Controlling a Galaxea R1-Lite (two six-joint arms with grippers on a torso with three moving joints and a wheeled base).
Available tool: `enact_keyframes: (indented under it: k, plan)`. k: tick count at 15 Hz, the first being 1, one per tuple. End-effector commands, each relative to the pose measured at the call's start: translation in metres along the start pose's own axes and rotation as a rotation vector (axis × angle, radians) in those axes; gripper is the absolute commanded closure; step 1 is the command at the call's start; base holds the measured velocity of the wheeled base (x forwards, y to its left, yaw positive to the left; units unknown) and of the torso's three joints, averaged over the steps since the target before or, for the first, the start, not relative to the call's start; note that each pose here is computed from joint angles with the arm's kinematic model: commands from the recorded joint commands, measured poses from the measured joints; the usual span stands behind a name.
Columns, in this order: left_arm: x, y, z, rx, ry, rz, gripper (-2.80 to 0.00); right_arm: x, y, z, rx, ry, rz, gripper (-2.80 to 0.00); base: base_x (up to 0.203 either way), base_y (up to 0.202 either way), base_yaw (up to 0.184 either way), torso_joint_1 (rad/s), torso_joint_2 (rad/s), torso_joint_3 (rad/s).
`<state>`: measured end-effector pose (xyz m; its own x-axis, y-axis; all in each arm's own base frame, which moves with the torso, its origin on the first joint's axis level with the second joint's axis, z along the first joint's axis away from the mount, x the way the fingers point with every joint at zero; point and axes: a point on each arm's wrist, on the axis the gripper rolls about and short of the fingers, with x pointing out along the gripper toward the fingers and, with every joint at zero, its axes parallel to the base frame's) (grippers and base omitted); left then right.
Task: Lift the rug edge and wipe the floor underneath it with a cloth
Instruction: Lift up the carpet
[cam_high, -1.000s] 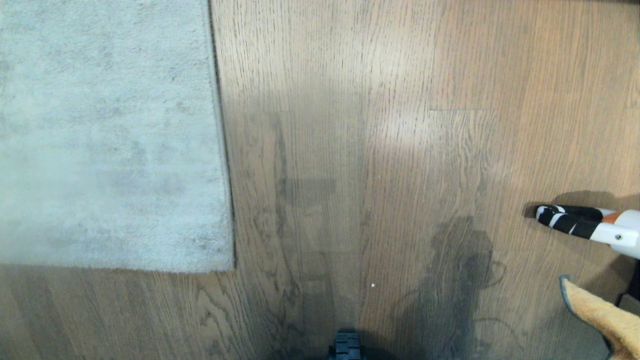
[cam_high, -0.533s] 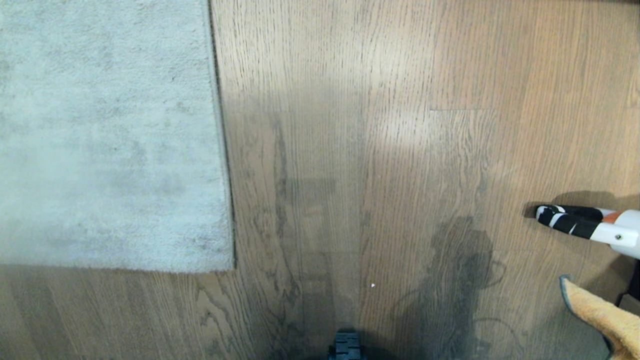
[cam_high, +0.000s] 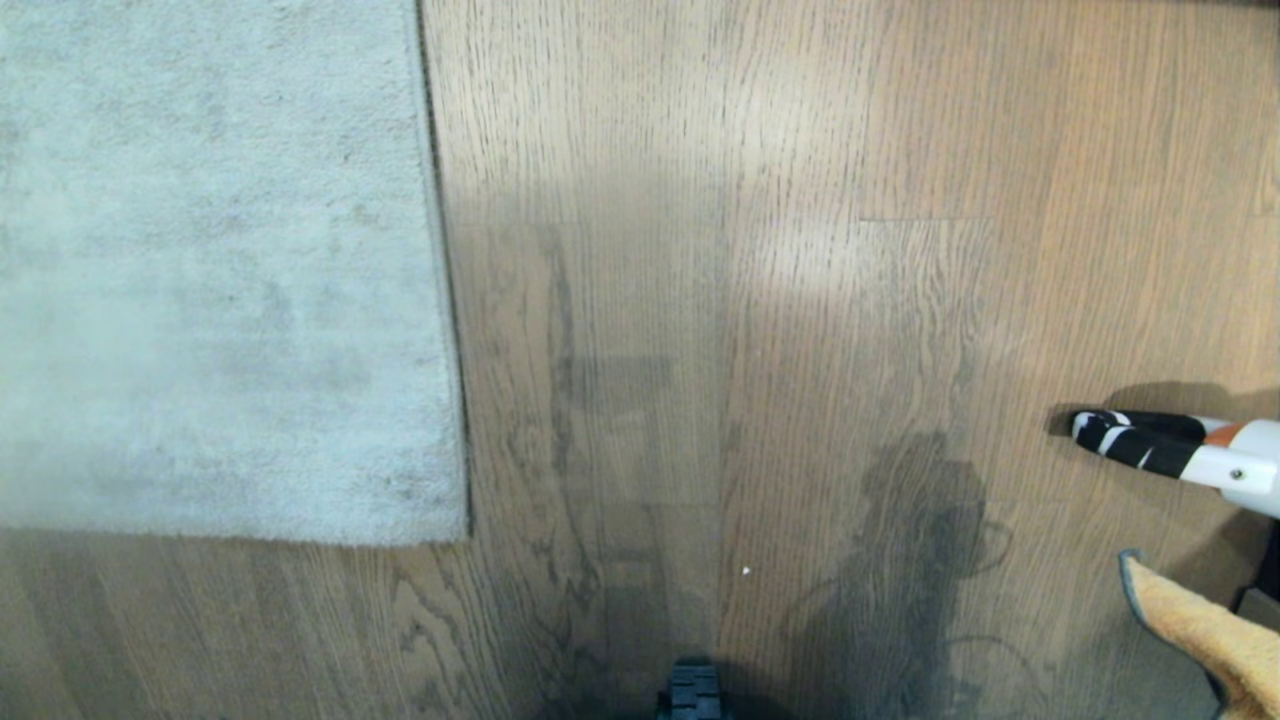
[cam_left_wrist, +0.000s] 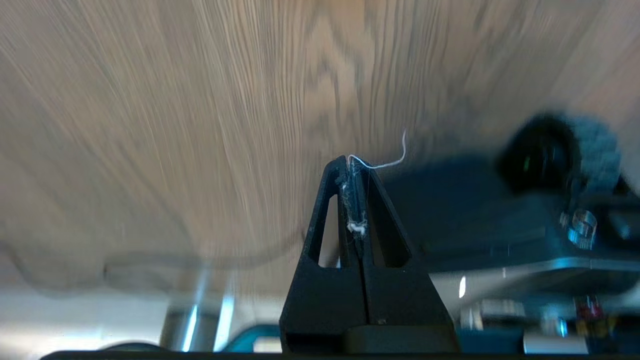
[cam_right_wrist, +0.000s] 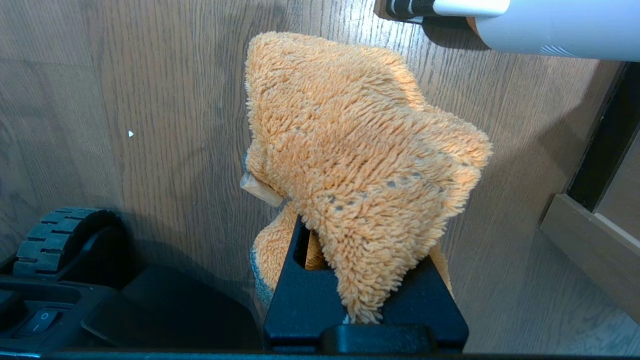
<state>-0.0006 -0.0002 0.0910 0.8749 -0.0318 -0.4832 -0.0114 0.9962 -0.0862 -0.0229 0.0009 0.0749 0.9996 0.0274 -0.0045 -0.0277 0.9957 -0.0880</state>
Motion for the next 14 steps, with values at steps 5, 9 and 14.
enact_keyframes:
  k: [5,9,14]
  plan:
    - [0.049,-0.005,0.033,0.018,0.368,-0.006,0.00,0.000,0.000,0.000,-0.001,0.002,0.000,0.00,0.000,0.000,0.000,0.000,0.00,0.000]
    - [0.098,-0.018,0.061,0.050,0.373,-0.074,0.00,0.000,0.000,0.000,-0.001,0.002,0.000,0.00,0.000,0.000,0.000,0.000,0.00,0.000]
    - [0.140,-0.054,0.097,0.101,0.279,-0.116,0.00,0.000,0.000,0.000,-0.001,0.002,0.000,0.00,0.000,0.000,0.000,0.000,0.00,0.000]
